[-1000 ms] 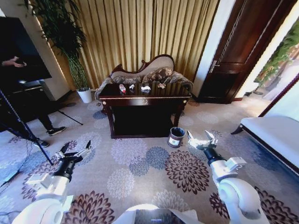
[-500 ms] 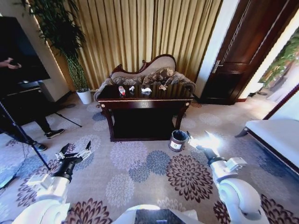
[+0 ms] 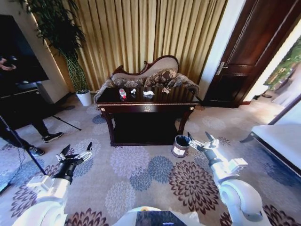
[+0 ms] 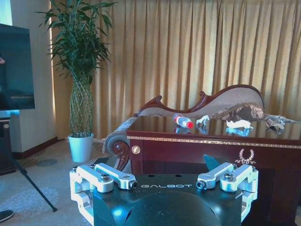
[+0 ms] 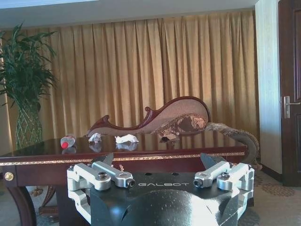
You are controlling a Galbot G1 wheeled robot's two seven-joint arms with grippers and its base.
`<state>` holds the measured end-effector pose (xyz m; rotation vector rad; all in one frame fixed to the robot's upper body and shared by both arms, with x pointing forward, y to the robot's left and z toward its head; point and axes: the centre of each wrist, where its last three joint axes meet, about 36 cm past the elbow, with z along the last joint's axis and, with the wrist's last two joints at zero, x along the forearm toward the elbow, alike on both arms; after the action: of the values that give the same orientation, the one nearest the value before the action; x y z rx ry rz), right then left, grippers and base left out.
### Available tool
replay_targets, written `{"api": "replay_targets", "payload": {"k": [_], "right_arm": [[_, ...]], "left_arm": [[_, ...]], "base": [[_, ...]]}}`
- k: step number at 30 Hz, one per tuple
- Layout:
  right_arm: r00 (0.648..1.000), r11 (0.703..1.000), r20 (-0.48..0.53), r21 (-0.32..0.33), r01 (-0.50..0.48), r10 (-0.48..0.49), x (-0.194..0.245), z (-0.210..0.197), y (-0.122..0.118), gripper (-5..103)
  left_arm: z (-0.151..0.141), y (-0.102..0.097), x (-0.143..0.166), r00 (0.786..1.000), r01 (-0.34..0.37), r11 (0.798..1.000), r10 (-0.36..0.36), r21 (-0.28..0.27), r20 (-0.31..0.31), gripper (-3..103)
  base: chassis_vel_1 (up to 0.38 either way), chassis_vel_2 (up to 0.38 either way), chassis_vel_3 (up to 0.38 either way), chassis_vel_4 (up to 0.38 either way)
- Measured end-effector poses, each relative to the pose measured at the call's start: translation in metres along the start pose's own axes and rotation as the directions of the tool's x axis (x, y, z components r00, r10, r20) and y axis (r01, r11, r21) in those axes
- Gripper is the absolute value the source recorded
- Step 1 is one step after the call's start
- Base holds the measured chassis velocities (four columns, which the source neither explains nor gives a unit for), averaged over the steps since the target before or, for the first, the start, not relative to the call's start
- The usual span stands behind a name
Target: Move to the front of the table and place the trash on the table into the trash bin.
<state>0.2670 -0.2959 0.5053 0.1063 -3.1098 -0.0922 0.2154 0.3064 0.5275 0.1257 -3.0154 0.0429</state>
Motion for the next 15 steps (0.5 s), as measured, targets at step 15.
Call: {"api": "replay_targets", "payload": {"k": [15], "right_arm": [[1.000,1.000,-0.004,-0.007,-0.003,0.003,-0.0001,0.0020,0.0002,100]], "left_arm": [[0.0009,0.0001,0.0011,1.000,-0.001,1.000,0.001,0.001,-0.003,100]], "base": [[-0.133,0.136,0.136,-0.137]]}}
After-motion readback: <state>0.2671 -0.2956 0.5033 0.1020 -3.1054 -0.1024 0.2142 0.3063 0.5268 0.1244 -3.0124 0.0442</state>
